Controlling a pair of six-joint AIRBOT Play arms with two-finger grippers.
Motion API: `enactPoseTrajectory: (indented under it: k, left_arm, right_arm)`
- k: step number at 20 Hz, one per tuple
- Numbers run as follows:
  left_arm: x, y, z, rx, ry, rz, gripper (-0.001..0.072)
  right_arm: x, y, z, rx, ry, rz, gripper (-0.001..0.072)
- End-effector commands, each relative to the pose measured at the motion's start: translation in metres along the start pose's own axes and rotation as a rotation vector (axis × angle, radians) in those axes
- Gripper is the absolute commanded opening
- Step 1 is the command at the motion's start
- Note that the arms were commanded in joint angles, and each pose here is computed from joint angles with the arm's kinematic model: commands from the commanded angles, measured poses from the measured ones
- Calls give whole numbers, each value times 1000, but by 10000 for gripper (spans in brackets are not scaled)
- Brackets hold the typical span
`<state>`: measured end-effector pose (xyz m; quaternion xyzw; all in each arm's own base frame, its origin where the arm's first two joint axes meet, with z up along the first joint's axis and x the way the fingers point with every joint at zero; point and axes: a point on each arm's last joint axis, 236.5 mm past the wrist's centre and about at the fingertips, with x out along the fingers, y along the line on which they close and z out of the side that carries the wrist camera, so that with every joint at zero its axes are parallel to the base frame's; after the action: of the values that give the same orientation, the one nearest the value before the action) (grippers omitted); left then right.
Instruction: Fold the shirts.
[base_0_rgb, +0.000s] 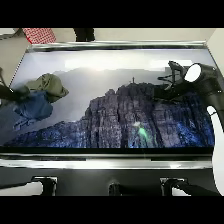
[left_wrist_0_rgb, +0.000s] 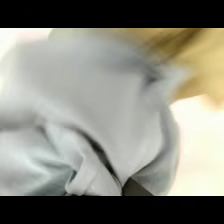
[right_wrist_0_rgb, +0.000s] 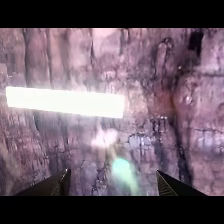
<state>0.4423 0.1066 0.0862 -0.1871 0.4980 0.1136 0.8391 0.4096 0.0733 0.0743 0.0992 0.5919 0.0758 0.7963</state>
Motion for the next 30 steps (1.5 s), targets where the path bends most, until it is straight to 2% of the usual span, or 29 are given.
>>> enactPoseTrajectory:
  k: [1, 5, 7, 9, 12, 14, 15, 17, 19, 22, 23, 24, 25, 28, 30]
  left_arm:
    - [-154, -104, 27, 108, -375, -270, 35]
    - [-269, -229, -65, 362, -445, -624, 35]
    - [-286, -276, -115, 490, -383, -754, 36]
    - [-278, -312, -153, 585, -305, -818, 35]
    - [-222, -349, -197, 686, -146, -787, 36]
    - [-164, -359, -225, 732, -19, -713, 36]
    - [-130, -350, -244, 789, 68, -646, 36]
    - [-63, -301, -261, 868, 200, -406, 36]
    - [-16, -257, -259, 834, 259, -222, 35]
    - [19, -250, -278, 684, 379, -251, 41]
    - [22, -254, -281, 660, 407, -275, 209]
    - [20, -254, -274, 646, 406, -279, 503]
    - [16, -248, -259, 639, 391, -263, 675]
    - [-1, -211, -197, 641, 304, -188, 675]
    - [0, -188, -185, 548, 345, -191, 674]
  right_arm:
    - [-29, -3, 1, -32, -64, -34, 633]
    - [-80, 4, -10, -58, -146, -42, 633]
    - [-105, 7, -20, -71, -181, -46, 633]
    - [-129, 5, -30, -82, -220, -66, 633]
    - [-160, -4, -49, -90, -259, -123, 633]
    - [-175, -14, -61, -88, -268, -168, 633]
    - [-178, -17, -66, -85, -261, -184, 633]
    - [-174, -20, -83, -73, -188, -189, 629]
    - [-157, -18, -91, -59, -122, -170, 611]
    - [-96, -14, -98, -53, 6, -103, 617]
    - [-72, -15, -98, -42, 36, -88, 638]
    - [-50, -19, -96, -30, 56, -86, 667]
    - [-32, -24, -91, -23, 68, -94, 695]
    - [14, -48, -77, 36, 121, -114, 696]
    - [41, -63, -80, 158, 200, -52, 693]
